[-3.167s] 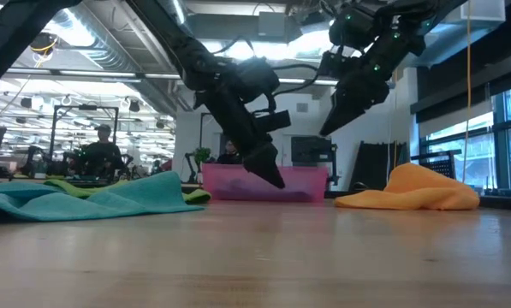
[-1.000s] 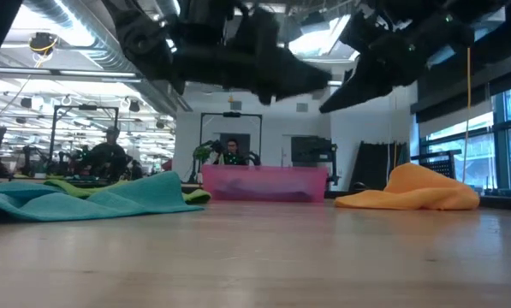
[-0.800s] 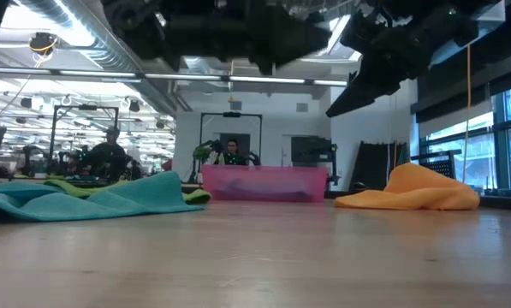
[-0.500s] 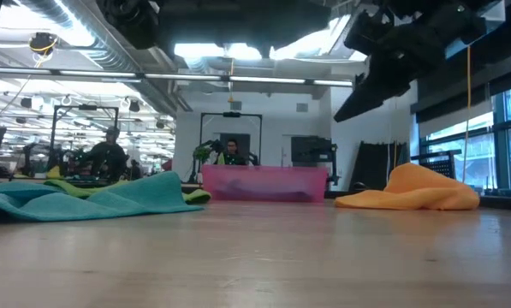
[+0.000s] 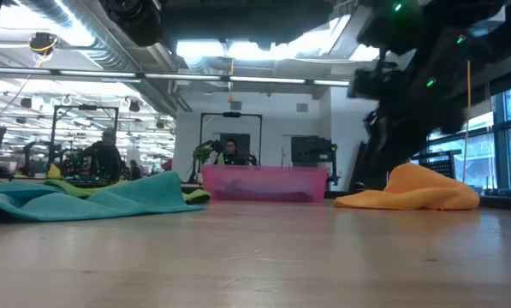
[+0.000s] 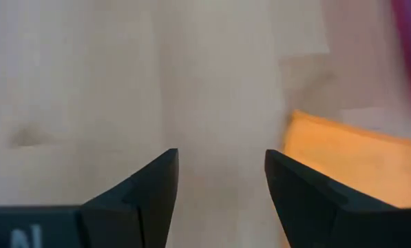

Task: Roll microfiber towels into tight, uniform cylinder then place into a basket
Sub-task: Fold the orange microfiber towel

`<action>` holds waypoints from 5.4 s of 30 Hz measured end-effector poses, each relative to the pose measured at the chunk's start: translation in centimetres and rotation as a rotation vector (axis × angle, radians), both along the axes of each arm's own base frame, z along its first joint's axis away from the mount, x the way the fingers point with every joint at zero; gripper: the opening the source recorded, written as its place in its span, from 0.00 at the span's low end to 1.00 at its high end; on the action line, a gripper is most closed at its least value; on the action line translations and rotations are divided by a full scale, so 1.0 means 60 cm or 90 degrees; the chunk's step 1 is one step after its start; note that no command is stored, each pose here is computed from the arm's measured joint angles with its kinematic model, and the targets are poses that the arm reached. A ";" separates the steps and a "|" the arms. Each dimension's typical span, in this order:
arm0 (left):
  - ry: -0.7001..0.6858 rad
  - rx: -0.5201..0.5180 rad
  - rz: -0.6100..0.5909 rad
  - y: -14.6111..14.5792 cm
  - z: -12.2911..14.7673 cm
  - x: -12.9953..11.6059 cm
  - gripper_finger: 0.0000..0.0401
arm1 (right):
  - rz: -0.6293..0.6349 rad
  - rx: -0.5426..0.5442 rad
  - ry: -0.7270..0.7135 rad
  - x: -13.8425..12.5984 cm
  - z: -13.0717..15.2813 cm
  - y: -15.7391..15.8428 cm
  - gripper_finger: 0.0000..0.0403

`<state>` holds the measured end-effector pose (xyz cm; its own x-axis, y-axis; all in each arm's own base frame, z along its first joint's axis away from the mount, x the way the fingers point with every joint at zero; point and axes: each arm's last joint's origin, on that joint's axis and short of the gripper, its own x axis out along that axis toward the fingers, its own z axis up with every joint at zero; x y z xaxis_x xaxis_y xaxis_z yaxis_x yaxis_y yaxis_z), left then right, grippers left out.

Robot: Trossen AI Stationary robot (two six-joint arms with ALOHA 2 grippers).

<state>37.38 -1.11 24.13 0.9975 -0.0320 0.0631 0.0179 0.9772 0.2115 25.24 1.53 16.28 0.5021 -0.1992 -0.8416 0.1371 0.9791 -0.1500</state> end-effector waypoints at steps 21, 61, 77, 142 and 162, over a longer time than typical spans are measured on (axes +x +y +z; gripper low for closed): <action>0.040 0.006 -0.027 -0.027 -0.011 -0.001 0.33 | -0.101 0.017 0.018 0.047 -0.091 -0.084 0.54; 0.097 0.043 -0.025 -0.025 -0.026 -0.001 0.33 | 0.008 -0.077 -0.380 -0.067 0.196 0.035 0.01; 0.141 0.049 0.160 -0.014 -0.035 -0.004 0.38 | -0.023 -0.233 -0.531 -0.069 0.252 0.040 0.01; 0.383 -0.103 0.100 0.035 -0.131 0.048 0.05 | -0.060 -0.258 -0.469 -0.070 0.283 -0.001 0.01; 0.400 -0.081 0.178 0.041 -0.166 0.054 0.44 | -0.060 -0.256 -0.471 -0.070 0.284 -0.001 0.01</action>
<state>40.61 1.32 14.17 0.8154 0.2011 -0.5428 -0.1567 0.9794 0.1274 21.07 1.49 33.30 0.8615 -0.4824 -0.1585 0.4162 0.8496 -0.3240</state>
